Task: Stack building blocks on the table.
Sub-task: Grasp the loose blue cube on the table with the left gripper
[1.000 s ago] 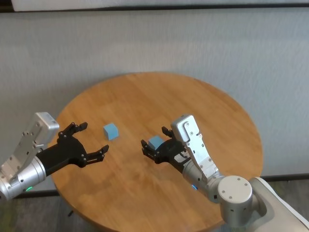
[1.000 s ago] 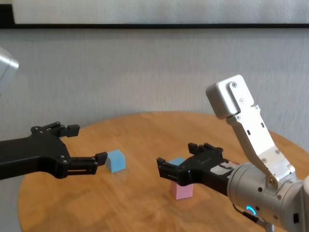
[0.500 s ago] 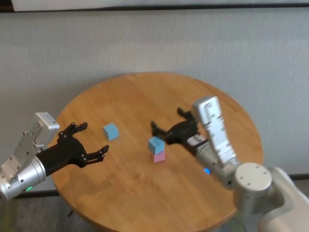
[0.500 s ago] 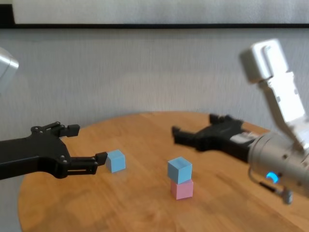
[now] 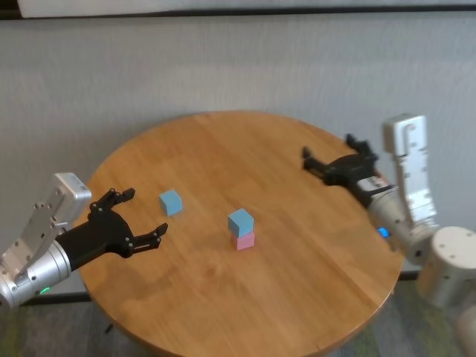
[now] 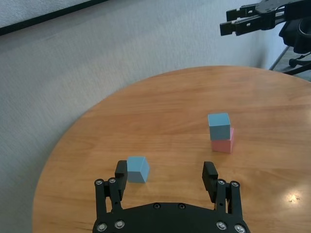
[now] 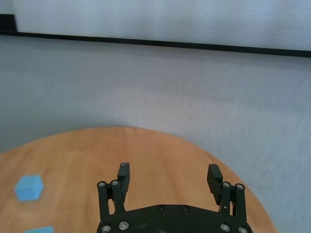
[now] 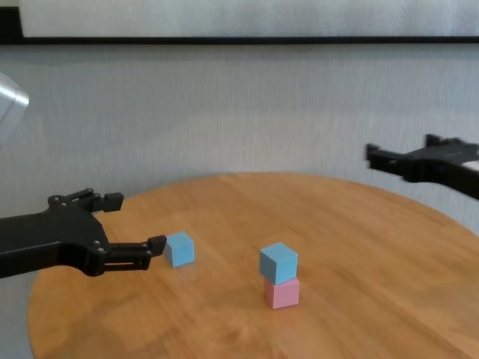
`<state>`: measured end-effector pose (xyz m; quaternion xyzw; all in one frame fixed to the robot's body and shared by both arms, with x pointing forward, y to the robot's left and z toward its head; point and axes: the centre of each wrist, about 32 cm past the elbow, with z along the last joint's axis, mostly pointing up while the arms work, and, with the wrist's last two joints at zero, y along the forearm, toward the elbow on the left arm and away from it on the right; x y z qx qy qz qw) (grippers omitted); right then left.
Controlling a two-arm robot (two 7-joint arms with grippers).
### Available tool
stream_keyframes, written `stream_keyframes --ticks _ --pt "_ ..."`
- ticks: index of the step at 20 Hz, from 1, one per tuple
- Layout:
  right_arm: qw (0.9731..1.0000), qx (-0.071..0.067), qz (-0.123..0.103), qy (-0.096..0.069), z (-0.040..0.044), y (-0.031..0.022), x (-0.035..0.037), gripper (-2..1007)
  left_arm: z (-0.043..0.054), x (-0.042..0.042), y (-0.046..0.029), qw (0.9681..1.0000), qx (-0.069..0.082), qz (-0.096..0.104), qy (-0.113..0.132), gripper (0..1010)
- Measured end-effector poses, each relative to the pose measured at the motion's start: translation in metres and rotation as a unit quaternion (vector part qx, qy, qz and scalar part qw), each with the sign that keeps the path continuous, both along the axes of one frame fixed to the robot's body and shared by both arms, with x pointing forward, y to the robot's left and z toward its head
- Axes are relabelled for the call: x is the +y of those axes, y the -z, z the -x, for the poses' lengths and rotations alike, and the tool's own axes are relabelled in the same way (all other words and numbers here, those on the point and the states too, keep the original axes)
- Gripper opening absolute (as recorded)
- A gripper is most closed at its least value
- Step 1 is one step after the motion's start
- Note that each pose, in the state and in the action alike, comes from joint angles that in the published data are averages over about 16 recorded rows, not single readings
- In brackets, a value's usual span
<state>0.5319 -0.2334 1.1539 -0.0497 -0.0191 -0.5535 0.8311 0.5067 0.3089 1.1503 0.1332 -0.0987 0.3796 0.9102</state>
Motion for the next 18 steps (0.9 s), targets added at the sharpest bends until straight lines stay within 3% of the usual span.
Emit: stream_keyframes --ticks 4,8,12,18 --pt "0.9997 0.000 -0.001 0.025 -0.0006 -0.0048 -0.0207 1004 0.0000 0.0000 0.0000 1.0000 0.000 0.000 0.000 1001" --pt "0.9992 0.002 0.002 0.040 0.0001 -0.0067 -0.0329 1004 0.0003 0.0001 0.0000 1.0000 0.000 -0.001 0.000 1002" --pt "0.9990 0.005 0.007 0.045 0.0016 -0.0067 -0.0378 1004 0.0015 0.0011 0.0002 1.0000 -0.002 -0.003 0.000 1001" --pt "0.9989 0.007 0.010 0.045 0.0025 -0.0060 -0.0378 1004 0.0021 0.0066 0.0024 1.0000 -0.005 -0.007 -0.005 1002"
